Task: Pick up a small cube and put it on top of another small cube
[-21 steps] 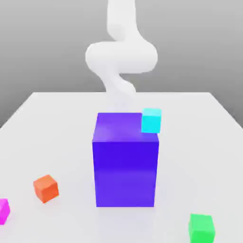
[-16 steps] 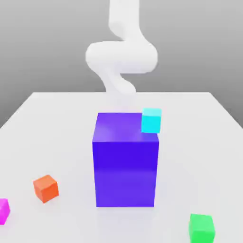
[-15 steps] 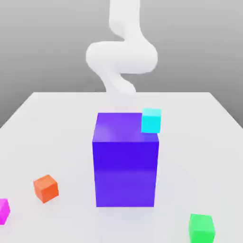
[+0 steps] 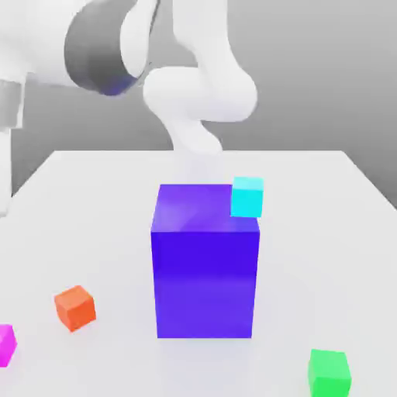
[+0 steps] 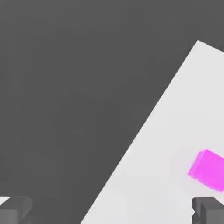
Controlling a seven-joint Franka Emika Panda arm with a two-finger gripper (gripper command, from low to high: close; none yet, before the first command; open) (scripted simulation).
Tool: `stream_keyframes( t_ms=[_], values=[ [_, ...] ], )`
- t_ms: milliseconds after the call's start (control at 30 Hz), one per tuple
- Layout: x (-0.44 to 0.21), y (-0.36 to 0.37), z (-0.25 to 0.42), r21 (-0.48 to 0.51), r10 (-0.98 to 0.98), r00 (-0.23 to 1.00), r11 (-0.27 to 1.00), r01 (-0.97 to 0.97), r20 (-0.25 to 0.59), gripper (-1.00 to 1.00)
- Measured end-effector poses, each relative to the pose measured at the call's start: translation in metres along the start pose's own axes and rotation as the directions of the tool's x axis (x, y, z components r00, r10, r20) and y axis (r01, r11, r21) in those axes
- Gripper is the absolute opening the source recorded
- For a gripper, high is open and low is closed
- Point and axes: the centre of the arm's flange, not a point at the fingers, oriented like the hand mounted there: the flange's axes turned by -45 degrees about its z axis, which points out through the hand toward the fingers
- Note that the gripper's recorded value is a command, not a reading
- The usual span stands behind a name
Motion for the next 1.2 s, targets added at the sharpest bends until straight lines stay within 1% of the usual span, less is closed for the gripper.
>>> stream_keyframes(
  t_ms=[133,267,400,433,667,800,833,1000,1200],
  values=[
    [0.009,0.037,0.072,-0.072,0.171,0.983,0.984,-0.166,0.07,0.0],
    [0.01,0.084,0.141,-0.151,0.345,0.931,0.933,-0.326,0.119,0.0],
    [0.001,0.098,0.199,-0.167,0.378,0.917,0.919,-0.356,0.126,0.0],
    [-0.001,0.1,0.21,-0.168,0.379,0.917,0.919,-0.357,0.126,-1.0],
    [-0.001,0.1,0.21,-0.167,0.38,0.916,0.918,-0.358,0.125,-1.0],
    [0.008,0.094,0.163,-0.167,0.38,0.916,0.919,-0.358,0.126,-1.0],
    [0.001,0.079,0.155,-0.163,0.354,0.926,0.929,-0.332,0.134,-1.0],
    [-0.083,-0.03,0.137,-0.122,0.127,0.974,0.987,-0.105,0.185,-1.0],
    [-0.205,-0.117,0.109,-0.07,-0.141,0.966,0.985,0.16,0.217,-1.0]
  ],
)
